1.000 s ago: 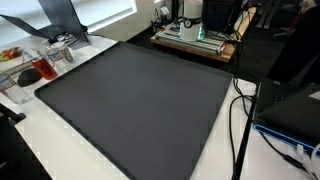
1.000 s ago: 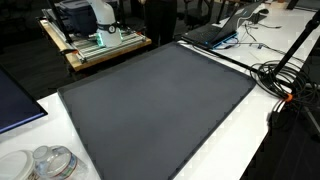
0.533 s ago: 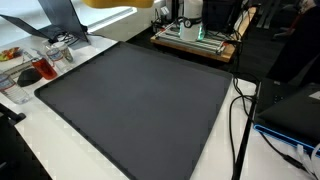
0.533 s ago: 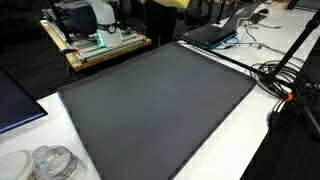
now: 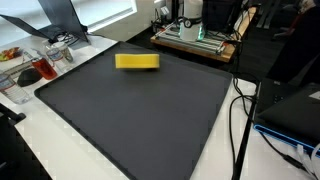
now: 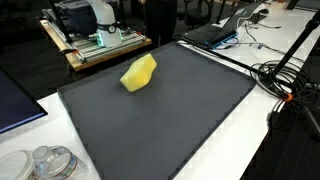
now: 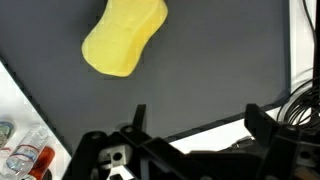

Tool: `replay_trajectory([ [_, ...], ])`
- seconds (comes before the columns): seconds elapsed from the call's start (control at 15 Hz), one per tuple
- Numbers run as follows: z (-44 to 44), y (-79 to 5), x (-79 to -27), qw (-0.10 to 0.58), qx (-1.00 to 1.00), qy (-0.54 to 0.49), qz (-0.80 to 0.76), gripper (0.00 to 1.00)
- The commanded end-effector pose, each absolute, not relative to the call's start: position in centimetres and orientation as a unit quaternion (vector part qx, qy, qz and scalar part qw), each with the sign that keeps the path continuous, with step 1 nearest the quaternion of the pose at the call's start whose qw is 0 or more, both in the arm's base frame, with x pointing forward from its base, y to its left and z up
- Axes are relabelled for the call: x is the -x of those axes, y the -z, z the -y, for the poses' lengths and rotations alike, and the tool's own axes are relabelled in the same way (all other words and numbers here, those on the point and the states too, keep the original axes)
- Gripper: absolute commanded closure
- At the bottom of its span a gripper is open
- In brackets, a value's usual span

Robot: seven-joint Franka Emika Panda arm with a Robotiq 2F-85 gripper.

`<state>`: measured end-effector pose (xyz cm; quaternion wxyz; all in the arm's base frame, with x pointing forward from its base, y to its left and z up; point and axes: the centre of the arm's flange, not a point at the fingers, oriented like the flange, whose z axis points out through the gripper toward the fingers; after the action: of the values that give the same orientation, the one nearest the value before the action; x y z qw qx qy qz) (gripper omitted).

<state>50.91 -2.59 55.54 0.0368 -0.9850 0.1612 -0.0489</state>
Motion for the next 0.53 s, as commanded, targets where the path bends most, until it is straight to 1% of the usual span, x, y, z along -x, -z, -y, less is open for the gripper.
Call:
replay_trajectory([
  [0.0,2.5,-56.1,-51.5,0.025,0.986,0.038,-0.162,0.0],
  [0.27,1.2,-54.5,-52.5,0.003,0.987,0.005,-0.164,0.0],
  [0.47,-1.4,-52.2,-54.1,-0.042,0.984,-0.032,-0.169,0.0],
])
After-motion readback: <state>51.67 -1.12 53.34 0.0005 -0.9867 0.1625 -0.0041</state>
